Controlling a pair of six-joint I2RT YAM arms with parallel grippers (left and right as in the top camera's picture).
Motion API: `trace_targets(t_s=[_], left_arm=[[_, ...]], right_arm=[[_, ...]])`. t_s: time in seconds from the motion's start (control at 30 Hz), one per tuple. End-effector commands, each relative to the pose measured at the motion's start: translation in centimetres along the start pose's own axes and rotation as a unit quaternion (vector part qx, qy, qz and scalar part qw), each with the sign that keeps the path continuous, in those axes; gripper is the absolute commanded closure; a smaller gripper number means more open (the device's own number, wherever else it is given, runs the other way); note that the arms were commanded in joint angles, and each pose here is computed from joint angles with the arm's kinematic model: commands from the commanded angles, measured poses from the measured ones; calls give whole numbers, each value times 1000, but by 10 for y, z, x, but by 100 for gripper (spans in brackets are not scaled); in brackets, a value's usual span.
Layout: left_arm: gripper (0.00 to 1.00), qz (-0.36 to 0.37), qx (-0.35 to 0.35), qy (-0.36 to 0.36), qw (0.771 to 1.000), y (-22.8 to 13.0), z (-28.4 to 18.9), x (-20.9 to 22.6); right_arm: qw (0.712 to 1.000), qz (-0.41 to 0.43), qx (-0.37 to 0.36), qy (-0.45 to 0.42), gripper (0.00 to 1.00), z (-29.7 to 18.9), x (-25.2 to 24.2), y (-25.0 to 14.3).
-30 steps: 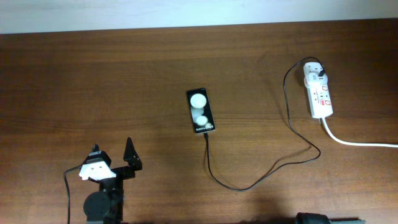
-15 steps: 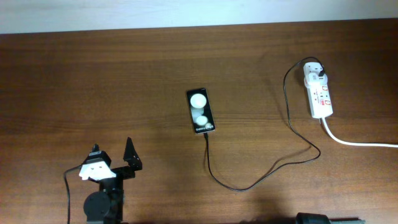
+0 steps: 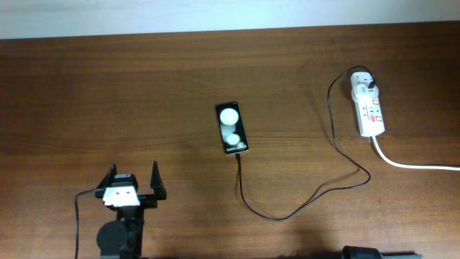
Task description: Plug charger to phone and switch on socket
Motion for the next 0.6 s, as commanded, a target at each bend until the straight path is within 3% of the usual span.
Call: trace_targets(t_s=[0.0, 0.37, 0.57], left_arm=[[1, 38, -3, -13, 999, -1, 0, -4], [1, 38, -3, -13, 999, -1, 0, -4], [1, 38, -3, -13, 999, -1, 0, -4]], right_arm=[[1000, 2, 0, -2, 95, 2, -7, -3], [1000, 4, -5, -27, 94, 9, -19, -10], [999, 8, 9, -44, 87, 9, -28, -18]])
Point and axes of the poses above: each gripper's point midway between its finger pads, its own z axis out along the fingers, its own x axis along the line the jaws close on, y = z × x, the point moved 1 cm from there along -z, back along the fingers, and after that the axes turned 15 degrees about z, right-handed, at the moved point
